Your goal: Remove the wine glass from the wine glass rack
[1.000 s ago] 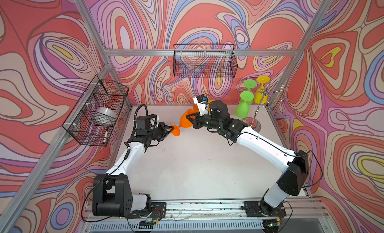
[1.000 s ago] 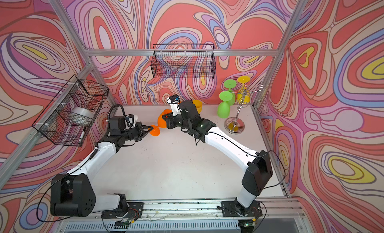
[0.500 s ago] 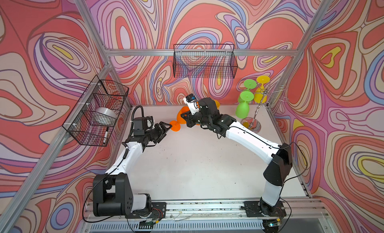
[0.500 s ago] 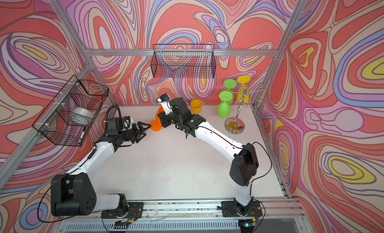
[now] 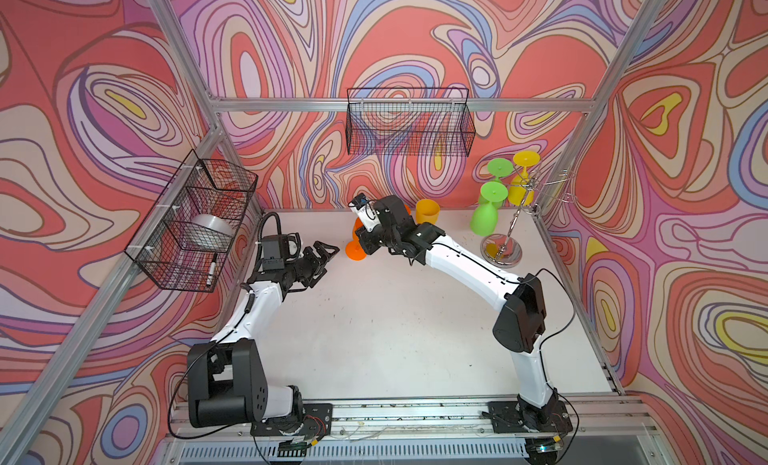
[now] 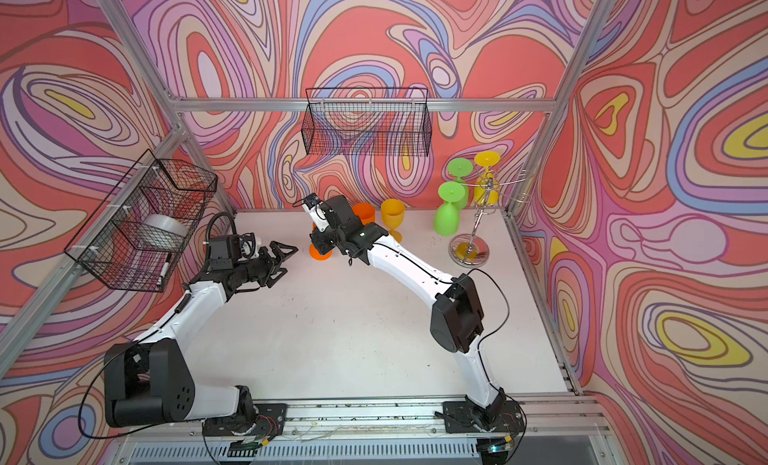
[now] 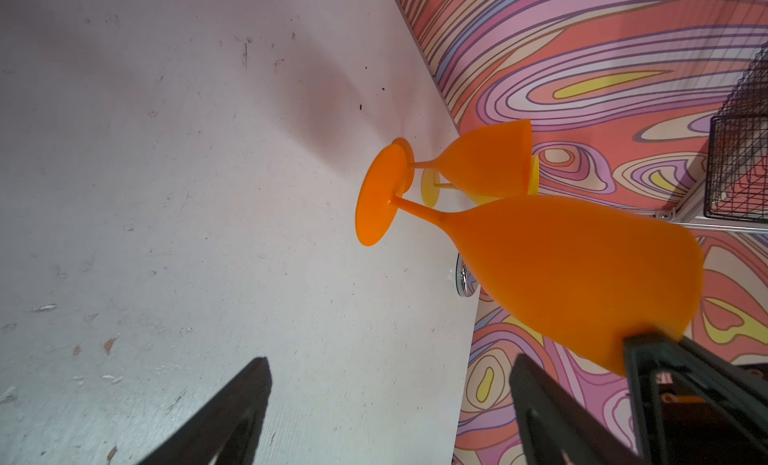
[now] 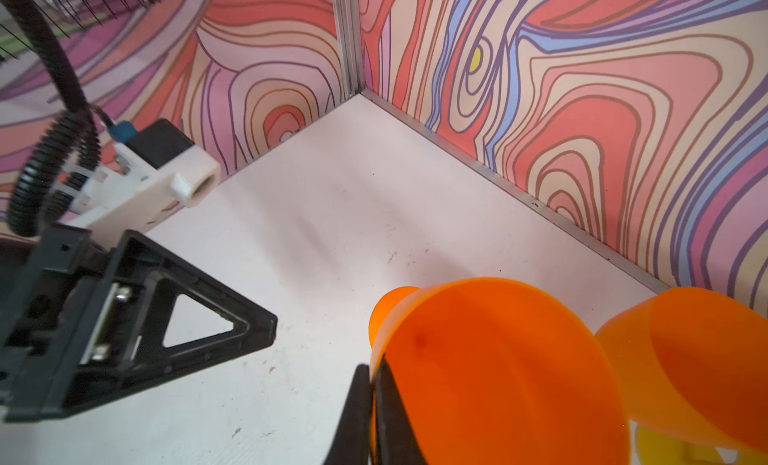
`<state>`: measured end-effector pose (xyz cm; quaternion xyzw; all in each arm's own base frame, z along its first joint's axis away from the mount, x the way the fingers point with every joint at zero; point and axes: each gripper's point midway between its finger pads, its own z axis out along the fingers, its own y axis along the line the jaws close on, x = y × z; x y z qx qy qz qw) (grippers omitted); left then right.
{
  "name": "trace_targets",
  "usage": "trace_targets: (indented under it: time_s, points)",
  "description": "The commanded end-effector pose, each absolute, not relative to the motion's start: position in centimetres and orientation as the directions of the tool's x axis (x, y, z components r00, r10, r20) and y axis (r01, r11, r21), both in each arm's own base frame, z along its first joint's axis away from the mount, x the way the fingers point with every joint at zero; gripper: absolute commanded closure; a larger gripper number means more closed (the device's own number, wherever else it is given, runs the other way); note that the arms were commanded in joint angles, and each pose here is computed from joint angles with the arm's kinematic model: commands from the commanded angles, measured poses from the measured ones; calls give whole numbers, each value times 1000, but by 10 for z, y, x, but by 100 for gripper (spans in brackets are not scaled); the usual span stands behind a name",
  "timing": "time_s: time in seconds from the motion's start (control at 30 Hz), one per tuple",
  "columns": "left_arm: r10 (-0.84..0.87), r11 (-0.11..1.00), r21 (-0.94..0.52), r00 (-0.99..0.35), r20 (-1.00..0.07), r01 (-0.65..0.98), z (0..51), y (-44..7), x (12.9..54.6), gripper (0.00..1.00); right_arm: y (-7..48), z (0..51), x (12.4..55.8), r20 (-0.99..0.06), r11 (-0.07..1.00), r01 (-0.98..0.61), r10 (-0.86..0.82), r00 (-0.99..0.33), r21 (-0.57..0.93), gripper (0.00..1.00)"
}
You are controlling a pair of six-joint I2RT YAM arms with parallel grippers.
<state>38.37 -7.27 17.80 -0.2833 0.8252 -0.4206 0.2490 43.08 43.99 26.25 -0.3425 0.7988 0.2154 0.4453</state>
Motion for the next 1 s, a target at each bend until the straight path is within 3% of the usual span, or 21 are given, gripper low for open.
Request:
trace_targets:
  time_s: [0.0, 0.4, 0.97]
  points:
    - [-683, 466, -846, -713, -158, -260, 176, -71, 387, 10, 442, 248, 435, -829, 662, -749, -427, -361, -14, 100]
    - [-688, 438, -857, -715, -125, -271, 169, -71, 391, 10, 435, 214, 452, -766, 666, -734, -538, -350, -132, 100]
    - [-679, 431, -866, -723, -128, -252, 171, -74, 392, 10, 425, 191, 492, -777, 683, -713, -531, -337, -158, 100]
